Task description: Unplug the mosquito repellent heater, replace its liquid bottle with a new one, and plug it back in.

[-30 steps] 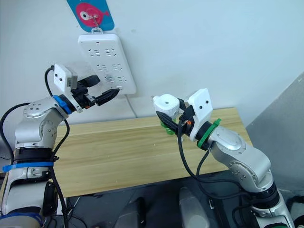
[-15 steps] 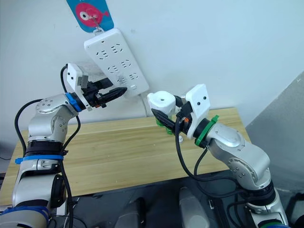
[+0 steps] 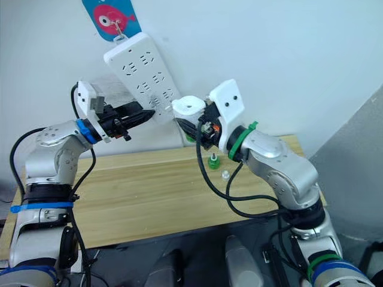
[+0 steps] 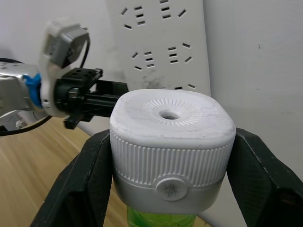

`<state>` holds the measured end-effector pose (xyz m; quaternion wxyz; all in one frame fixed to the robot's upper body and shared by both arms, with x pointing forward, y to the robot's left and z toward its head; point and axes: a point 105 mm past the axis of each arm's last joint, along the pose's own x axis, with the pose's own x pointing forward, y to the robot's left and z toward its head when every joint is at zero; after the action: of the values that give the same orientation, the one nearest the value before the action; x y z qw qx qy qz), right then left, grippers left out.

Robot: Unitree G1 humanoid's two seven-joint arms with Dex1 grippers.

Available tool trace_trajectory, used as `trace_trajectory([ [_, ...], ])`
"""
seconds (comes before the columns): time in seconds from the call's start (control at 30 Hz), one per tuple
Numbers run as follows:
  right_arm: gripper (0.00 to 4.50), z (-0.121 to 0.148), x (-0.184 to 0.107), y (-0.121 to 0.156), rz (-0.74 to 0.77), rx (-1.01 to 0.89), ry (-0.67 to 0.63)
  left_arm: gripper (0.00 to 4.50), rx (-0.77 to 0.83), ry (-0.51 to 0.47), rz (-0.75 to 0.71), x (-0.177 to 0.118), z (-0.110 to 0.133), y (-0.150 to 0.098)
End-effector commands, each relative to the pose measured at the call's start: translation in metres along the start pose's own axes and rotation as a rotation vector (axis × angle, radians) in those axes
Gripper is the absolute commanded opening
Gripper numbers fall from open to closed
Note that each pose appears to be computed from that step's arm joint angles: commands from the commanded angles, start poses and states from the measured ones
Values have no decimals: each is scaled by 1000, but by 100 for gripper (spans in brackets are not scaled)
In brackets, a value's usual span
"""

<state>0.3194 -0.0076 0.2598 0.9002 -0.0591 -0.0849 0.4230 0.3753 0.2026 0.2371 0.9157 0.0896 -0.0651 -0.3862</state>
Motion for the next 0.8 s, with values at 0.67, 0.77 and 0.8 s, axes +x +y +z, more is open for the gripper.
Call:
trace_trajectory([
  [0.67, 301, 13, 40, 8, 8, -22, -83, 132, 5, 14, 49, -14, 12, 1],
  [0.77, 301, 13, 40, 7, -8, -16, -92, 132, 3, 12, 49, -13, 13, 2],
  [0.8, 301, 13, 41, 7, -10, -15, -92, 132, 2, 12, 49, -13, 13, 2],
])
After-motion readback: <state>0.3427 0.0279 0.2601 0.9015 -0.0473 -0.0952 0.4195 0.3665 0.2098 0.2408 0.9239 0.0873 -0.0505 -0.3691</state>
